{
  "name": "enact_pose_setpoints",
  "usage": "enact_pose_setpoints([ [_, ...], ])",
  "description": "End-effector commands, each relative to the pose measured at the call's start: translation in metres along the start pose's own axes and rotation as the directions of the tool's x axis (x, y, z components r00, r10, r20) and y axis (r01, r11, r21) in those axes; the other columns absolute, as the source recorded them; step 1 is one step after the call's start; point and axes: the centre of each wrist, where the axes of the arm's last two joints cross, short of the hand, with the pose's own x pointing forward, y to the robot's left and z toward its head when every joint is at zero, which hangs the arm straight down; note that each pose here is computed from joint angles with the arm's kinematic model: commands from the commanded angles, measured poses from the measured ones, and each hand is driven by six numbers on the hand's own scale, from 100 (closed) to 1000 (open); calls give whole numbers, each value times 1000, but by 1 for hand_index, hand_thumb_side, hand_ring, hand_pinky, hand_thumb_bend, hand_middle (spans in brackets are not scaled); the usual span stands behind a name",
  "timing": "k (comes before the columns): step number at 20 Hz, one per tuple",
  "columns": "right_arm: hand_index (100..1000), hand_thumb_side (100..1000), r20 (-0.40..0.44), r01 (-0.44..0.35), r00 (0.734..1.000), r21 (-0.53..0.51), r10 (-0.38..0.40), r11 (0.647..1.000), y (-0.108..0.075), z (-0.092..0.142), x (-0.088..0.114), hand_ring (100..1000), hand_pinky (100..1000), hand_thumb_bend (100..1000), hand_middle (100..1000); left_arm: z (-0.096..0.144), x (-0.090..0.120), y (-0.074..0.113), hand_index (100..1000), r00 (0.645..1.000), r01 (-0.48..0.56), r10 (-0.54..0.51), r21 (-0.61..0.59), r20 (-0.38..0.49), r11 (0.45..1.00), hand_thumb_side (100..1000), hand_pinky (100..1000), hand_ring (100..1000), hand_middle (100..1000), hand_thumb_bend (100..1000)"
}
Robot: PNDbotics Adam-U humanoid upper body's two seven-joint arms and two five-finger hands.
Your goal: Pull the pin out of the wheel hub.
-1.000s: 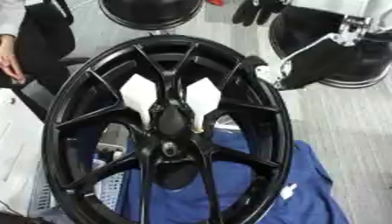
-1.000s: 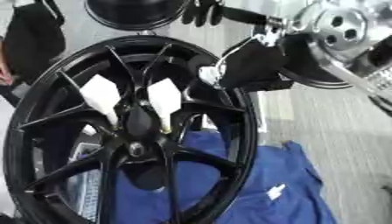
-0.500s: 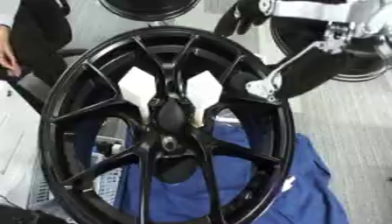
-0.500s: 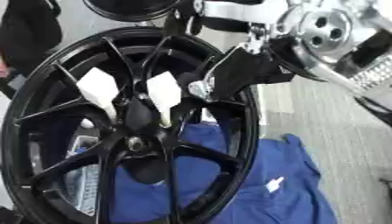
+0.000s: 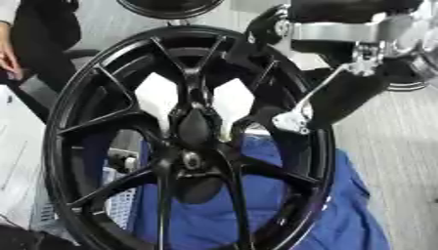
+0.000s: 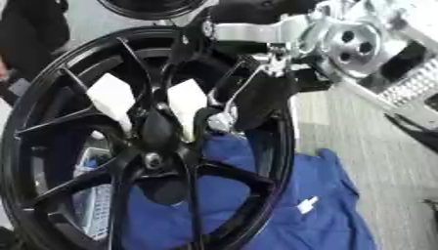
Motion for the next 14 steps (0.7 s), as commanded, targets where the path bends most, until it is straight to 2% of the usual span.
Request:
enact_pose_setpoints([
  [1,872,226,-9,-22,1000,2,22,1000,-5,5,3,867,903,329,828,-7,8,0,812,999,-2,2,-6,38,1000,327,813,609,649,294],
  [7,873,223,-14,-59,998,7,60,998,-6,4,4,871,911,341,831,-10,11,-2,812,998,-8,9,-12,59,1000,328,813,609,648,295],
  [14,870,219,-10,-45,999,2,45,999,-4,-1,3,867,905,321,827,-10,11,-3,811,998,-10,11,-13,58,1000,332,814,605,648,293],
])
